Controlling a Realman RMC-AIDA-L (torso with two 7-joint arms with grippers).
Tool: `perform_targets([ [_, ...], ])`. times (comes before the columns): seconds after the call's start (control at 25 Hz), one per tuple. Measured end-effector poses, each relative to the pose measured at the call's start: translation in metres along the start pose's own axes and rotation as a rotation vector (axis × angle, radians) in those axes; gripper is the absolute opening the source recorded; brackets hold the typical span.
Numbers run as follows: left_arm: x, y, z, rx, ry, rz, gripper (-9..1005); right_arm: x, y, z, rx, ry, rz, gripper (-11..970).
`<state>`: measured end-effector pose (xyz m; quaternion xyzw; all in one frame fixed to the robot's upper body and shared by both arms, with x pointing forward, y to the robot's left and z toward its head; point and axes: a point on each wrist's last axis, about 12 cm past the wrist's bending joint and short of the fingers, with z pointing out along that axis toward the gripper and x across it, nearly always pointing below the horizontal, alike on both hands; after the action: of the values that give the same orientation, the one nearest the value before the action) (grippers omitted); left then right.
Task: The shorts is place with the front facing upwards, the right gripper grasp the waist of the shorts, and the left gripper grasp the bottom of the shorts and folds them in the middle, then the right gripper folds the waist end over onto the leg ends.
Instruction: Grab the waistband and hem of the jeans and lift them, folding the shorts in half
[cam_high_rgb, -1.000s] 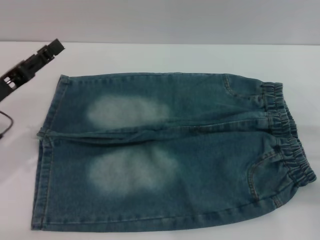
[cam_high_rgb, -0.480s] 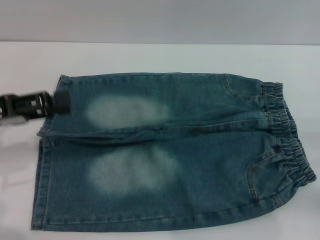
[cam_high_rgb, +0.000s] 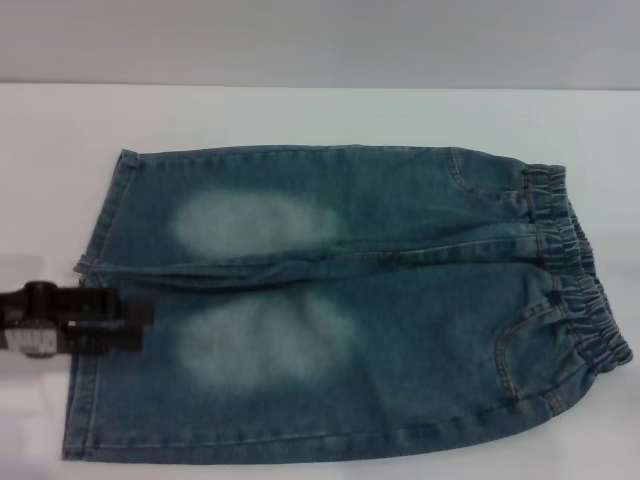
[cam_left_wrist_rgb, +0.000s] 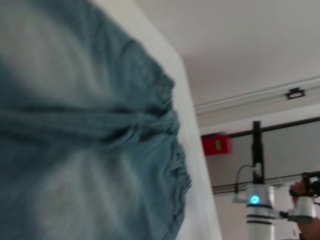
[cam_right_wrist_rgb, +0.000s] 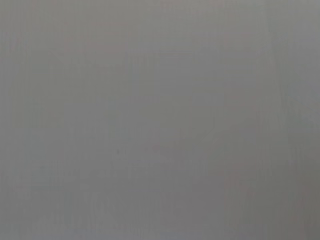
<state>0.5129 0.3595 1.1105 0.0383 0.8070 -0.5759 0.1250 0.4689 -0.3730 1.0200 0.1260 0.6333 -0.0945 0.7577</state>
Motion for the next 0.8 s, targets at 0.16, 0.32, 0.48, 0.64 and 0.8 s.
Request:
perform_targets([
  [0.16, 0.012, 0.009, -0.005, -0.083, 0.042, -0.102, 796, 0.002, -0.002, 0.002, 0.005, 0.021, -0.007, 716],
  [0.32, 0.017, 0.014, -0.013, -0.134, 0.047, -0.139, 796, 0.003, -0.005, 0.007, 0.009, 0.04, -0.017, 716],
  [0.48, 0.021, 0.018, -0.019, -0.179, 0.06, -0.156, 796, 0.003, -0.005, 0.01, 0.008, 0.044, -0.019, 715],
  [0.64, 0.023, 0.023, -0.022, -0.252, 0.096, -0.173, 797, 0.002, -0.003, 0.012, 0.004, 0.04, -0.018, 715],
  [0.8, 0.023, 0.027, -0.023, -0.303, 0.113, -0.18, 797, 0.001, -0.002, 0.014, 0.0, 0.037, -0.016, 715],
])
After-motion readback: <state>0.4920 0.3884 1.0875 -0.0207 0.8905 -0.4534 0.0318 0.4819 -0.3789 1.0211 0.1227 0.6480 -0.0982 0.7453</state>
